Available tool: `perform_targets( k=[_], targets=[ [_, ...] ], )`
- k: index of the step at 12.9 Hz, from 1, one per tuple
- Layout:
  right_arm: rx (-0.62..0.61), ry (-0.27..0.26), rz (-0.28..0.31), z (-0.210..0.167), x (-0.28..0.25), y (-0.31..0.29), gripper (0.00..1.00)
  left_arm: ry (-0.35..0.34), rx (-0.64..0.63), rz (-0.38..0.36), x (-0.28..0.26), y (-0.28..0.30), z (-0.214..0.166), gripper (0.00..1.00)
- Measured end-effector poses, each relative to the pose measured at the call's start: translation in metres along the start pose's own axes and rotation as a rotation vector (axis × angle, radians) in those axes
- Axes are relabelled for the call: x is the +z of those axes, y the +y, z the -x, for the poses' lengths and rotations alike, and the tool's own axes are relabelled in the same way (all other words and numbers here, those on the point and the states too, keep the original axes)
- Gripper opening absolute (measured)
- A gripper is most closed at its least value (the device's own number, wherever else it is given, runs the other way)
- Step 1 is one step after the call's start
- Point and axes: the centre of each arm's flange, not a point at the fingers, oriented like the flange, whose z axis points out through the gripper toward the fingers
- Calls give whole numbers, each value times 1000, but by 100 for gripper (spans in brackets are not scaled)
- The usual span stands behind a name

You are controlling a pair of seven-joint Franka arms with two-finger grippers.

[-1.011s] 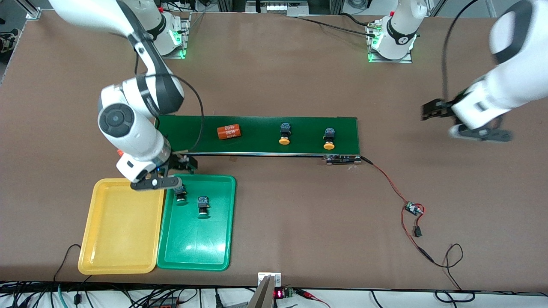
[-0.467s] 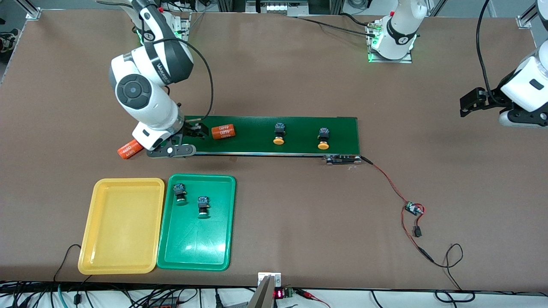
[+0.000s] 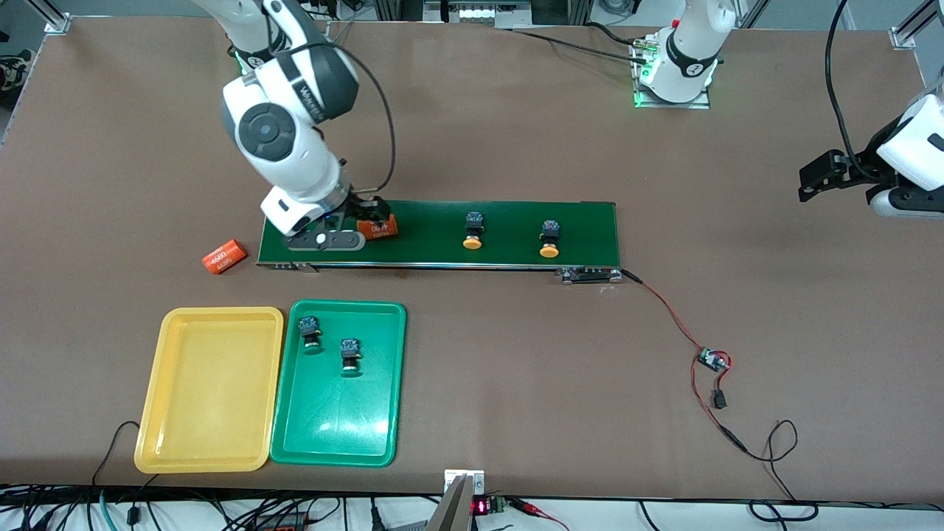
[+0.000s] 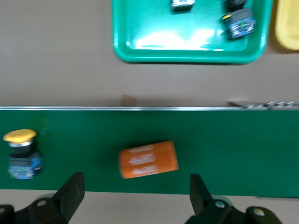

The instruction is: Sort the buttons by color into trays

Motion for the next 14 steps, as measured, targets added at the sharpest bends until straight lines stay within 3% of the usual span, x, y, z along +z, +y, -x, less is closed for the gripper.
perform_targets(
  k=[7,14],
  targets=[
    [-9,-35,6,18,32,-20,100,0,3,0,0,2,0,100],
    [1,-30,-20,21,51,-37,100,-3,14,0,0,8,0,100]
  ],
)
